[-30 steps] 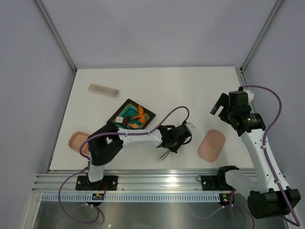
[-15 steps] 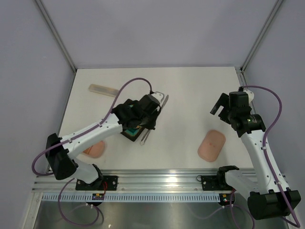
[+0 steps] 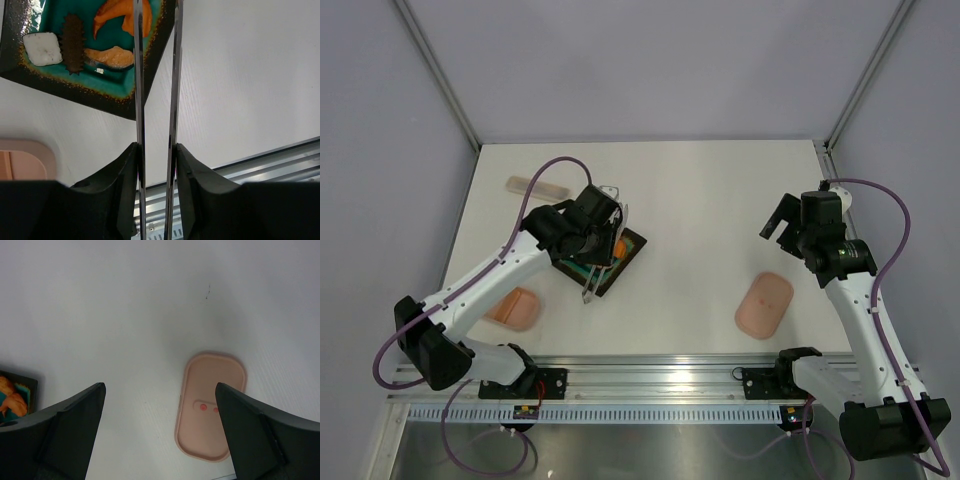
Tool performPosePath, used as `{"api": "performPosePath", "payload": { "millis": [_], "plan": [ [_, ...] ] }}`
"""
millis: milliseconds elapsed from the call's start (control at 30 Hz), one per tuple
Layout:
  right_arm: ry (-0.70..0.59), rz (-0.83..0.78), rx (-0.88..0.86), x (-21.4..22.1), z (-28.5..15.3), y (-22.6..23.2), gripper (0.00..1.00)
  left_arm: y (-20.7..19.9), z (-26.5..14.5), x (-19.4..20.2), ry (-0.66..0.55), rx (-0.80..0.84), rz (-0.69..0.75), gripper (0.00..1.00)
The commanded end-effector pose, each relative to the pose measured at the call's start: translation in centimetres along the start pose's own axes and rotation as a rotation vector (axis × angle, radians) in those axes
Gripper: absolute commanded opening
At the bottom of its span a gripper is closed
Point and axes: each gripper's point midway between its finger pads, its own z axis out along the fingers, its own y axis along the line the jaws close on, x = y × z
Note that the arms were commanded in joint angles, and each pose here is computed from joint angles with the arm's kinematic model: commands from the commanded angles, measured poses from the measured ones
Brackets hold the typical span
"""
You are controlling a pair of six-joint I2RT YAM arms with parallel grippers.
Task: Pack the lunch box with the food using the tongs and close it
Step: Adjust the fake food on the plate.
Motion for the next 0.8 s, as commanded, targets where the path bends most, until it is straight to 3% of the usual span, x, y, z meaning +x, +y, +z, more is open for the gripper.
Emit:
{"api": "performPosePath", "payload": {
  "millis": [0,767],
  "plan": [
    [-0.036,-0.005,-0.014,-0.8,-0.3,0.2,0.99,-0.1,-1.7,-0.9,-0.036,0.031,-0.031,0.38],
    [-0.026,-0.026,-0.023,-0.6,0.0,0.3,1.0,7.0,-3.8,-1.4,-0.09,-0.182,-0.241,0.39]
  ]
}}
